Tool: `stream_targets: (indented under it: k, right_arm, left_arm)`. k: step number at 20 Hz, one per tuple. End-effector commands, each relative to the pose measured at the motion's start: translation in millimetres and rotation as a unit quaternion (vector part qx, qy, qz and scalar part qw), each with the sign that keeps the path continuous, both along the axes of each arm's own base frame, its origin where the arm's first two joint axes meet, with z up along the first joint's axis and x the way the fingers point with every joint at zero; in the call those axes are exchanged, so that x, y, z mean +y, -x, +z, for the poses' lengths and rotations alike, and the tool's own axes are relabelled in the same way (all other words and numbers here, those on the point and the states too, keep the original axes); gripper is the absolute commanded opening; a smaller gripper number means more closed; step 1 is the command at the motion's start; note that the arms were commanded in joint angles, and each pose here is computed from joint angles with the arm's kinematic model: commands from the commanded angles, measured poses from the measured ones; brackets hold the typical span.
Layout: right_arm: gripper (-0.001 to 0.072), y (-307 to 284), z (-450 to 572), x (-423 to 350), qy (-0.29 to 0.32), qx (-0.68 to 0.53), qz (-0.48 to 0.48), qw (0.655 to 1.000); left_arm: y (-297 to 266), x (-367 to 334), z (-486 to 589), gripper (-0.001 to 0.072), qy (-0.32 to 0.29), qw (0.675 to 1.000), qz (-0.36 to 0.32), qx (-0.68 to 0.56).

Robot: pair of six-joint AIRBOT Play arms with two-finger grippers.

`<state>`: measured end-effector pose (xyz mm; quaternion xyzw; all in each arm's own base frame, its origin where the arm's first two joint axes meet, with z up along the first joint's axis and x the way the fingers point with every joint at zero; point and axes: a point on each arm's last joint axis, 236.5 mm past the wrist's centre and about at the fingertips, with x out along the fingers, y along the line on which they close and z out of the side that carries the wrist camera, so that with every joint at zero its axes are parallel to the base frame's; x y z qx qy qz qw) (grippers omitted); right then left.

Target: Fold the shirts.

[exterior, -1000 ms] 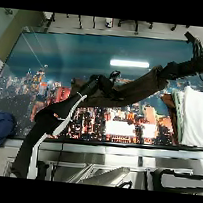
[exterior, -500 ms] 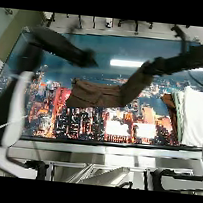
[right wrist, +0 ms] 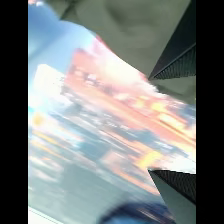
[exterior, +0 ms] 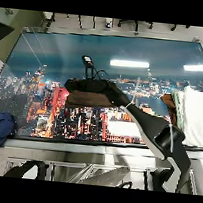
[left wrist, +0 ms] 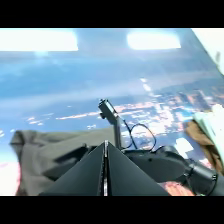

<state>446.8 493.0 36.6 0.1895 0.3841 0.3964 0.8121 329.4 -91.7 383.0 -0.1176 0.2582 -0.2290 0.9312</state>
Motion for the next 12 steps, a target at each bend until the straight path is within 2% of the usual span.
stream_targets:
  k: [1,3,7,9,12]
  right_arm:
    - [0.061,-28,7,-23,0.037,-0.055,-0.013,0.998]
    - [0.061,-51,26,-106,0.092,-0.028,-0.026,0.995]
    - [0.0612,-60,11,-280,0.158,0.14,-0.102,0.972]
    - [0.0612,-43,-18,-316,0.153,0.226,-0.1,0.957]
    - [0.0612,-31,-68,-316,0.134,0.294,-0.081,0.943]
  left_arm:
    - [15,19,-12,0.0023,-0.003,0.999,0.038,-0.017]
    - [14,25,-24,0.0023,-0.002,0.999,0.05,-0.017]
    - [11,27,-40,0.0023,0.007,0.998,0.059,-0.011]
    - [11,27,-41,0.0023,0.007,0.998,0.058,-0.01]
    - [11,26,-41,0.0023,0.007,0.998,0.058,-0.01]
